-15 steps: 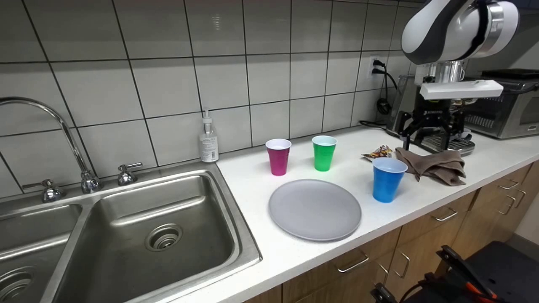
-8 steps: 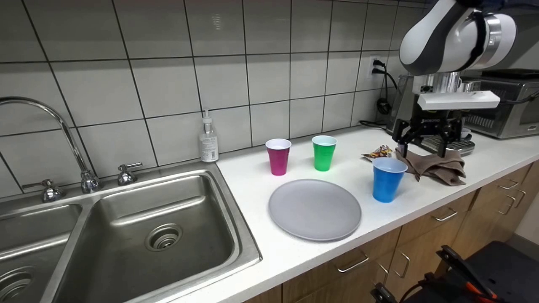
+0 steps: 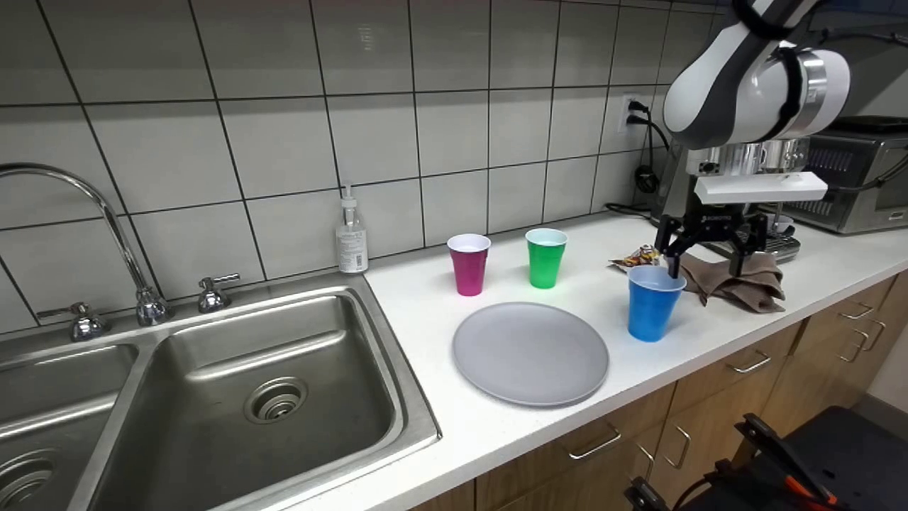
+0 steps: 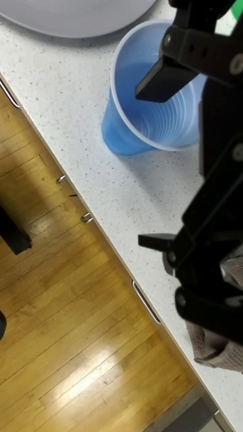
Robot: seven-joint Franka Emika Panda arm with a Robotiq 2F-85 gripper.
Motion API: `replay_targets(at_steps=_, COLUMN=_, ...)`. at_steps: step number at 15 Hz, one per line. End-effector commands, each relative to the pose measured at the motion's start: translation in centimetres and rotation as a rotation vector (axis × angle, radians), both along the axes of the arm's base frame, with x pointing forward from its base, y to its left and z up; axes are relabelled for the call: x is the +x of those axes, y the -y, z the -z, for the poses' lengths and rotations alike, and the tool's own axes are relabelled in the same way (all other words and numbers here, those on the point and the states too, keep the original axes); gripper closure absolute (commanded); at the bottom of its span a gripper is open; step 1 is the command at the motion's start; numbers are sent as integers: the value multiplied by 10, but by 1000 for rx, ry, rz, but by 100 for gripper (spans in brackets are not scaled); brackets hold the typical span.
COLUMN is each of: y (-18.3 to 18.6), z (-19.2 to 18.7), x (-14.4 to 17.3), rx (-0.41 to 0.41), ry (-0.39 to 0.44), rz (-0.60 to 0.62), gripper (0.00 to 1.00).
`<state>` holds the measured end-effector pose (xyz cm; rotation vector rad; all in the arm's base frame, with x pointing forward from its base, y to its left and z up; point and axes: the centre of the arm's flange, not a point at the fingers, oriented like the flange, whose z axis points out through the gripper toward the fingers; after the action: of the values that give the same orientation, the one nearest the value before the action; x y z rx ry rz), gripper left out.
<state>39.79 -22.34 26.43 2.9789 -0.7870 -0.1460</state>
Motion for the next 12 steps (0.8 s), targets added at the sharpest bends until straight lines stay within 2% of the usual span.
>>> replay_targets(at_steps=1, y=0, z=10, x=17, rx=1, ry=8, rz=-10, gripper=0)
replay_targets(at_steps=12, y=4, z=39, x=49, rx=-6, ry=-32, rz=-36, gripper=0)
